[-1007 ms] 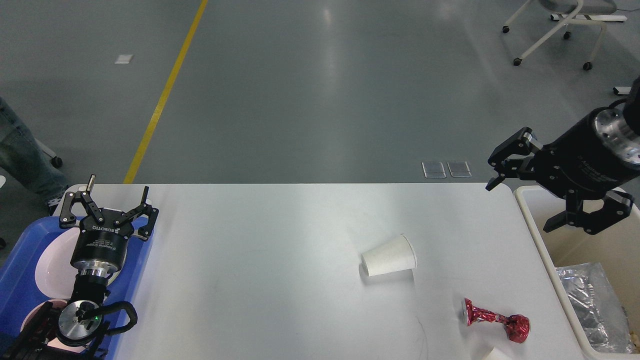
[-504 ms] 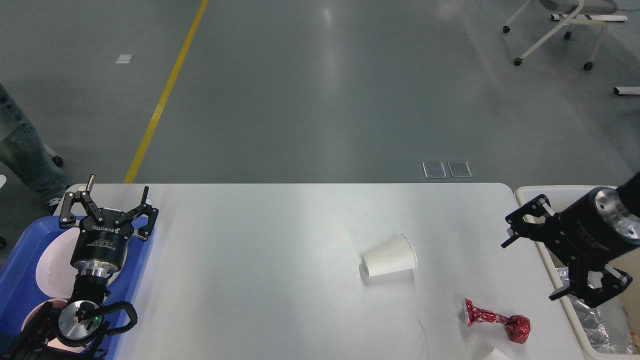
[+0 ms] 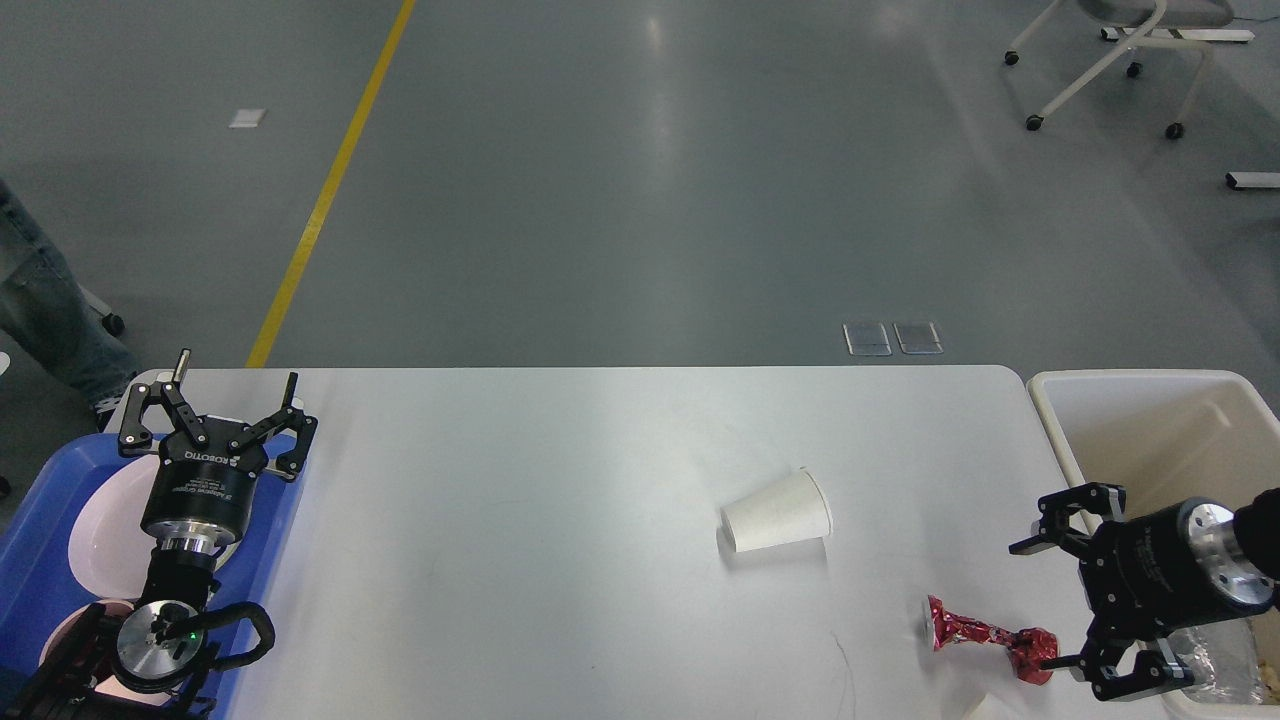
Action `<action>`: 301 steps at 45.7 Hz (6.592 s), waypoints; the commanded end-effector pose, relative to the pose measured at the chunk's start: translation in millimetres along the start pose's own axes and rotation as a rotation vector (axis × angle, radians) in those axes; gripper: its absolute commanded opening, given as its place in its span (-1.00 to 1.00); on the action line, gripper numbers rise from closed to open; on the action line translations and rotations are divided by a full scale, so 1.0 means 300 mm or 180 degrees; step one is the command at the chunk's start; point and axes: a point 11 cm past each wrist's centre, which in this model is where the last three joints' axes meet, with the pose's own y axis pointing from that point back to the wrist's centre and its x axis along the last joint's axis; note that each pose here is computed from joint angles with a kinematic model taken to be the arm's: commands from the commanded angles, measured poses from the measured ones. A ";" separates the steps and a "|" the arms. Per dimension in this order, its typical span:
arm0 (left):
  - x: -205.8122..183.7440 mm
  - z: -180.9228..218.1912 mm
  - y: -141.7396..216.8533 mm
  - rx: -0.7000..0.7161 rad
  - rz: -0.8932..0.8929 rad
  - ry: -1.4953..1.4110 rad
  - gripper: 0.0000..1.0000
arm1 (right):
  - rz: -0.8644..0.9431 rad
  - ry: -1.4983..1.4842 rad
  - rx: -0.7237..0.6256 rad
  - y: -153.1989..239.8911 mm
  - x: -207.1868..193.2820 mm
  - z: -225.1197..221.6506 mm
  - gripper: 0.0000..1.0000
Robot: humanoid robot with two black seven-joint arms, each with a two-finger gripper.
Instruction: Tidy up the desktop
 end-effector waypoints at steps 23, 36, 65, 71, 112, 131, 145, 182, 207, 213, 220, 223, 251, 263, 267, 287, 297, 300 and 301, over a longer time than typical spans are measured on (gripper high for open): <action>0.000 0.000 0.000 0.0000 0.0000 0.0000 0.93 | 0.0083 -0.1581 -0.0440 -0.279 0.075 0.247 0.94; 0.000 0.000 0.000 0.0000 0.0000 0.0000 0.93 | 0.0190 -0.1758 -0.0356 -0.362 0.156 0.264 0.94; 0.000 0.000 0.000 0.0000 0.0000 0.0000 0.93 | 0.0345 -0.1542 -0.0436 -0.464 0.194 0.276 0.51; 0.000 0.000 0.000 0.0000 0.0000 0.0000 0.93 | 0.0269 -0.1464 -0.0416 -0.453 0.196 0.272 -0.53; 0.000 0.000 0.000 0.0000 0.0000 0.0000 0.93 | -0.0323 0.0479 -0.0207 -0.020 0.073 0.036 -1.00; 0.000 0.000 0.000 0.0000 0.0000 0.0000 0.93 | 0.0075 0.3155 -0.0274 0.380 -0.244 -0.232 -1.00; 0.000 0.000 0.000 0.0000 0.0000 0.0000 0.93 | 0.0742 0.3918 -0.0363 0.490 -0.387 -0.319 -1.00; 0.000 0.000 0.000 0.0000 0.0000 0.0000 0.93 | 0.1698 0.3096 -0.0314 0.390 0.144 -0.371 -1.00; 0.000 0.000 0.000 0.0000 0.0000 0.0000 0.93 | 0.2561 0.2288 -0.0123 -0.052 0.670 -0.325 -1.00; 0.000 0.000 0.000 0.0000 0.0000 0.0000 0.93 | 0.2924 0.2358 -0.0268 -0.206 0.723 -0.222 -1.00; 0.000 0.000 0.000 0.0000 0.0000 0.0000 0.93 | 0.3199 0.2515 -0.0367 -0.355 0.735 -0.112 -1.00; 0.000 0.000 0.000 0.0000 0.0000 0.0000 0.93 | 0.3250 0.2551 -0.0397 -0.393 0.736 -0.074 -1.00; 0.000 0.000 0.000 0.0000 0.0000 0.0000 0.93 | 0.3559 0.2550 -0.0234 -0.435 0.717 -0.047 1.00; 0.000 0.000 0.000 0.0000 0.0000 0.0000 0.93 | 0.3533 0.2559 -0.0281 -0.433 0.727 -0.033 1.00; 0.000 0.000 0.000 0.0000 0.0000 0.0000 0.93 | 0.3441 0.2559 -0.0313 -0.436 0.721 -0.037 1.00; 0.000 0.000 0.000 0.0000 0.0000 0.0000 0.93 | 0.2512 0.3275 -0.0430 -0.145 0.495 -0.389 1.00; -0.002 0.000 -0.002 -0.0001 -0.0005 0.0000 0.93 | 0.1796 0.3844 -0.0732 0.069 0.209 -0.572 1.00; 0.000 0.000 0.000 0.0000 0.0000 0.0000 0.93 | 0.1554 0.4027 -0.0835 0.086 0.114 -0.584 1.00; 0.000 0.000 0.000 0.0000 0.0000 0.0000 0.93 | 0.1484 0.4072 -0.0849 0.098 0.086 -0.586 1.00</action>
